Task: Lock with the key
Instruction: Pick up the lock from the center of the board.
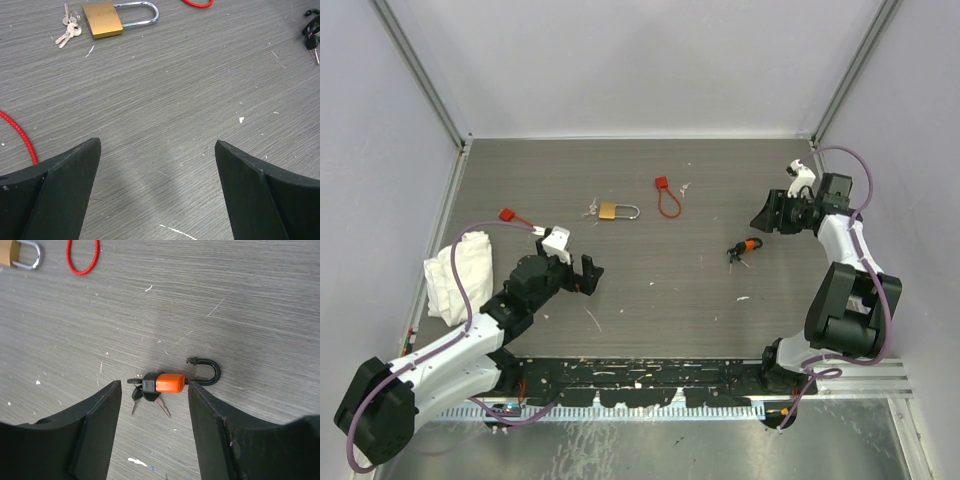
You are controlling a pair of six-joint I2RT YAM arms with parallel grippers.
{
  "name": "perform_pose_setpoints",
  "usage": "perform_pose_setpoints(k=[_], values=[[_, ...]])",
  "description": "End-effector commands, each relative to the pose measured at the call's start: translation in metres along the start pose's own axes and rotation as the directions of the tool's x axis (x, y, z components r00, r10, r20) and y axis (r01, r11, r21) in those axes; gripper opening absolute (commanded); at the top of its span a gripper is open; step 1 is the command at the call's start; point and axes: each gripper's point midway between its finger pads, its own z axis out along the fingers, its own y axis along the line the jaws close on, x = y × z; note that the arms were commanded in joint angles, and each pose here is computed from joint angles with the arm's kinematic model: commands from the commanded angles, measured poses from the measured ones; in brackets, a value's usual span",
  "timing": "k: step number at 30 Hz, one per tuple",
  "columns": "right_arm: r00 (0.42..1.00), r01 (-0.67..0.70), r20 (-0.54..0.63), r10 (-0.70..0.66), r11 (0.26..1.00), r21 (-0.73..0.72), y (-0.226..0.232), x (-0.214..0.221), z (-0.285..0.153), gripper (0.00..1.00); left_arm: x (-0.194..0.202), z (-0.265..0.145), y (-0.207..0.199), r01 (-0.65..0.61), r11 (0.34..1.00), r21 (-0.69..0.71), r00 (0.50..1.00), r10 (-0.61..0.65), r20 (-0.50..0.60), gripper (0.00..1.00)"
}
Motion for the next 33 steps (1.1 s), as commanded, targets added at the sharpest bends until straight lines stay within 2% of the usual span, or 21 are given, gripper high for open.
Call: perform_pose_setpoints(k=[1, 7, 10, 13, 14, 16, 19, 24, 33], values=[[0.987, -0.138, 0.089, 0.134, 0.989, 0.045, -0.004, -0.019, 0.002, 0.61, -0.023, 0.000, -0.004, 0.002, 1.000, 0.012, 0.996, -0.003, 0.092, 0.98], [0.956, -0.286, 0.091, 0.280, 0.956, 0.066, -0.006, -0.008, 0.007, 0.60, -0.023, 0.000, -0.003, 0.003, 1.000, 0.008, 0.996, -0.003, 0.091, 0.98], [0.896, -0.443, 0.102, 0.433, 0.888, 0.123, -0.009, 0.003, 0.010, 0.60, -0.023, 0.000, -0.004, 0.002, 1.000, 0.009, 0.996, -0.003, 0.092, 0.98], [0.862, -0.507, 0.130, 0.490, 0.840, 0.193, -0.013, 0.016, 0.010, 0.61, -0.023, 0.001, -0.004, 0.001, 1.000, 0.009, 0.996, -0.001, 0.089, 0.98], [0.852, -0.523, 0.132, 0.506, 0.829, 0.195, -0.013, 0.019, 0.011, 0.63, -0.023, 0.001, -0.004, 0.000, 1.000, 0.008, 0.996, -0.001, 0.086, 0.98], [0.838, -0.546, 0.127, 0.531, 0.813, 0.202, -0.014, 0.023, 0.015, 0.76, -0.023, 0.002, -0.004, 0.001, 1.000, 0.008, 0.997, -0.002, 0.083, 0.98], [0.816, -0.577, 0.083, 0.573, 0.796, 0.182, -0.009, 0.032, 0.027, 0.78, -0.023, 0.003, -0.004, 0.001, 1.000, 0.005, 0.997, -0.001, 0.076, 0.98], [0.783, -0.620, 0.079, 0.617, 0.761, 0.193, -0.013, 0.041, 0.037, 0.77, -0.022, 0.004, -0.004, 0.001, 1.000, 0.005, 0.997, -0.001, 0.072, 0.98], [0.735, -0.672, 0.092, 0.671, 0.706, 0.222, -0.022, 0.051, 0.047, 0.67, -0.022, 0.005, -0.003, 0.000, 1.000, 0.001, 0.998, 0.000, 0.068, 0.98]])
